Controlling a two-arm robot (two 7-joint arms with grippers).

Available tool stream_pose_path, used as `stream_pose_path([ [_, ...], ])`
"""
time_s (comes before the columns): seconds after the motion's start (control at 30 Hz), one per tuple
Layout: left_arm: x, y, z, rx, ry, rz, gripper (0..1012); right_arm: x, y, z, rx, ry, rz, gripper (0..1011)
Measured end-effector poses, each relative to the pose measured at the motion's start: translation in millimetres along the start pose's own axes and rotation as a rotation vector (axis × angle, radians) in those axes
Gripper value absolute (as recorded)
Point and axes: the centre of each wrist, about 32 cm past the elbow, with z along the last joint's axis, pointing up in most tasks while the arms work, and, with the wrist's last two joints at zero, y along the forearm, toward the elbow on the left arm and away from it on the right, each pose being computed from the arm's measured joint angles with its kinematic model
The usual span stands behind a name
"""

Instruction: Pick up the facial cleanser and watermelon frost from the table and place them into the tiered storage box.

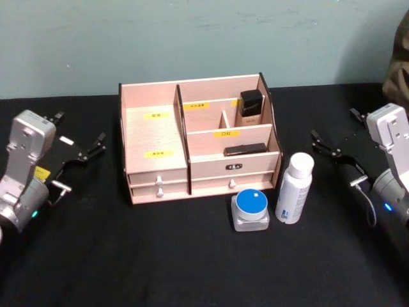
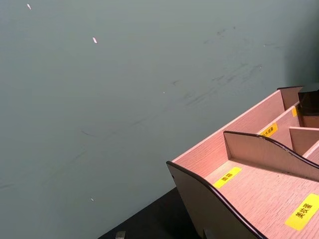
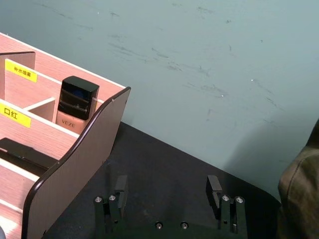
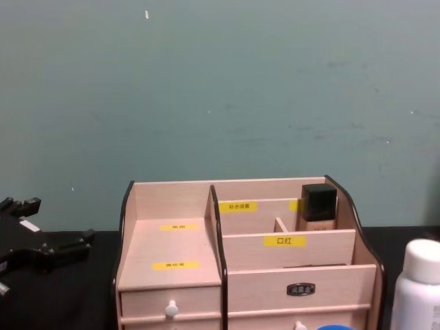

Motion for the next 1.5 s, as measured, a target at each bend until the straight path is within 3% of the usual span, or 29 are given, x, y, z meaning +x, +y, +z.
stream_pose_path([
  [1.03, 0.0, 0.0, 0.0, 0.000, 0.000, 0.000, 1010, 0.0, 0.0, 0.0, 0.000, 0.000, 0.000, 1002],
  [1.5, 0.0, 0.0, 0.0, 0.000, 0.000, 0.000, 1010, 19.2, -4.4, 11.3, -0.012, -0.009, 0.024, 1002],
])
